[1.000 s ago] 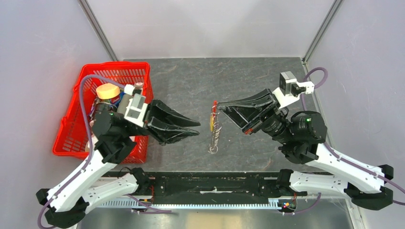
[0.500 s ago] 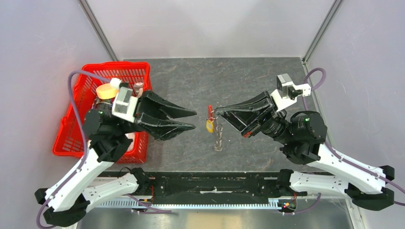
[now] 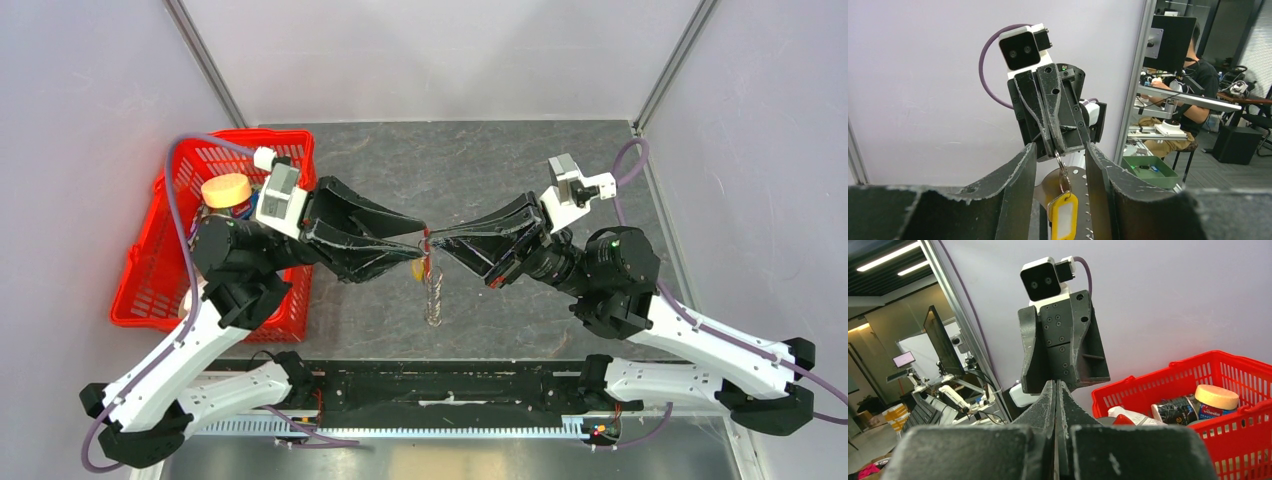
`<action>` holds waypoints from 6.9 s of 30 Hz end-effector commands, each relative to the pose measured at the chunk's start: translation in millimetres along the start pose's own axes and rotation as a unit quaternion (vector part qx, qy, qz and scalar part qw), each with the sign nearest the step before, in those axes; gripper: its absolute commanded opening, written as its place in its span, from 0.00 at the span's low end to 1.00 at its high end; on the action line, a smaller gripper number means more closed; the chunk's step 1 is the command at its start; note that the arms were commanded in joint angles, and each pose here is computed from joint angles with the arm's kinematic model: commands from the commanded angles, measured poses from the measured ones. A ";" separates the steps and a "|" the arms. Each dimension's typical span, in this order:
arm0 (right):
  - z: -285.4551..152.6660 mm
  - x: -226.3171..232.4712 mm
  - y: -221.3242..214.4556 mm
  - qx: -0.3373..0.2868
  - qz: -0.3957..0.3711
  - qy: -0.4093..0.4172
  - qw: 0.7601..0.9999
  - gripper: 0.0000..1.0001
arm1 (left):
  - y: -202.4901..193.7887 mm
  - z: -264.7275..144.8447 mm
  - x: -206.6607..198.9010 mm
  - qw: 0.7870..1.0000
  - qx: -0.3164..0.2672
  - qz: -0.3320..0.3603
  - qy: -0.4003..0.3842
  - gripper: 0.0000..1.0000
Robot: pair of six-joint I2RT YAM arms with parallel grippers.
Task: Put the keys on the keyring
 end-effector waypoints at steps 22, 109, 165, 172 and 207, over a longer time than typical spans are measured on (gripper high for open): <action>5.5 15.7 39.2 -0.075 -0.043 0.038 0.996 0.00 | 8.3 0.3 -7.0 1.000 -0.013 -0.015 -0.002 0.40; -44.9 7.2 -31.2 0.433 0.018 -0.004 0.901 0.39 | -92.0 -37.1 6.9 0.936 0.297 -0.173 -0.072 0.02; -38.9 14.2 -5.4 0.340 -0.006 -0.015 0.940 0.00 | -67.0 -33.7 -1.4 0.974 0.203 -0.095 -0.034 0.33; -37.2 12.8 -4.0 0.330 -0.007 -0.025 0.944 0.00 | -69.9 -34.5 -0.3 0.974 0.200 -0.097 -0.031 0.33; -18.7 9.1 8.4 0.116 -0.002 -0.028 0.993 0.00 | -54.9 -29.2 -3.8 0.985 0.157 -0.064 -0.033 0.02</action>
Point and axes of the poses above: each gripper's point midway between its finger pads, its own z axis out along the fingers, its own x axis along the line the jaws close on, y = z × x, the point moved 9 cm from there along -z, back along the fingers, and after that the axes turned 5 degrees about -z, right-handed, at the moved point
